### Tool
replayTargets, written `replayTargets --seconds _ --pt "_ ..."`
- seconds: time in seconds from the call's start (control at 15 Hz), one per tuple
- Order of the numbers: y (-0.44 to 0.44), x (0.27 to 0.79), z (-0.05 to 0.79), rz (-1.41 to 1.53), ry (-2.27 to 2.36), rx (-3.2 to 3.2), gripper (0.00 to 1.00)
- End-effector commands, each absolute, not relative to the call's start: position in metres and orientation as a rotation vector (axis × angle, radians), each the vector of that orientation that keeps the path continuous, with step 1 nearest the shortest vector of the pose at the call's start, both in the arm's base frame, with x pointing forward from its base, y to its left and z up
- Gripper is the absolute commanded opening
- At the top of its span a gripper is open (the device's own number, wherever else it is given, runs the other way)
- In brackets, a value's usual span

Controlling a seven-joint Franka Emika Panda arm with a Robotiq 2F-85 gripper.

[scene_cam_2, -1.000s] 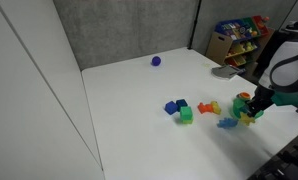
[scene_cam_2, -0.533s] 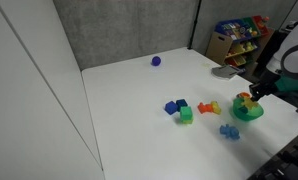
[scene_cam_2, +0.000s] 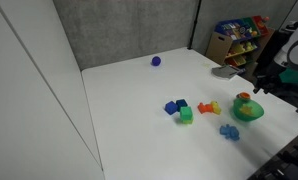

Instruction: Pick up the yellow toy on the right and put it in the green bowl

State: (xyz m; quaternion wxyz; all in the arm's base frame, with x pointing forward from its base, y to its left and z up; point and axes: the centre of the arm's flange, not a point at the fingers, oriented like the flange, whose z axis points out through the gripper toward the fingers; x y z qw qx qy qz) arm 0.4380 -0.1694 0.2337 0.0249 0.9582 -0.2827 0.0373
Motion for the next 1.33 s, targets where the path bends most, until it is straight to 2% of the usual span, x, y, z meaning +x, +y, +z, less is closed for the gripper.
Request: replayTargets --seconds 0.0,0.13,0.8,1.27 --pt "-0.164 0.438 0.256 0.098 -0.911 2.971 0.84" --pt "-0.159 0.435 0.268 0.056 -0.889 3.007 1.0" --pt "-0.074 0.421 0.368 -0.276 -0.556 3.115 1.0" --pt "-0.009 0.404 0.459 -0.257 -0.226 3.057 1.0"
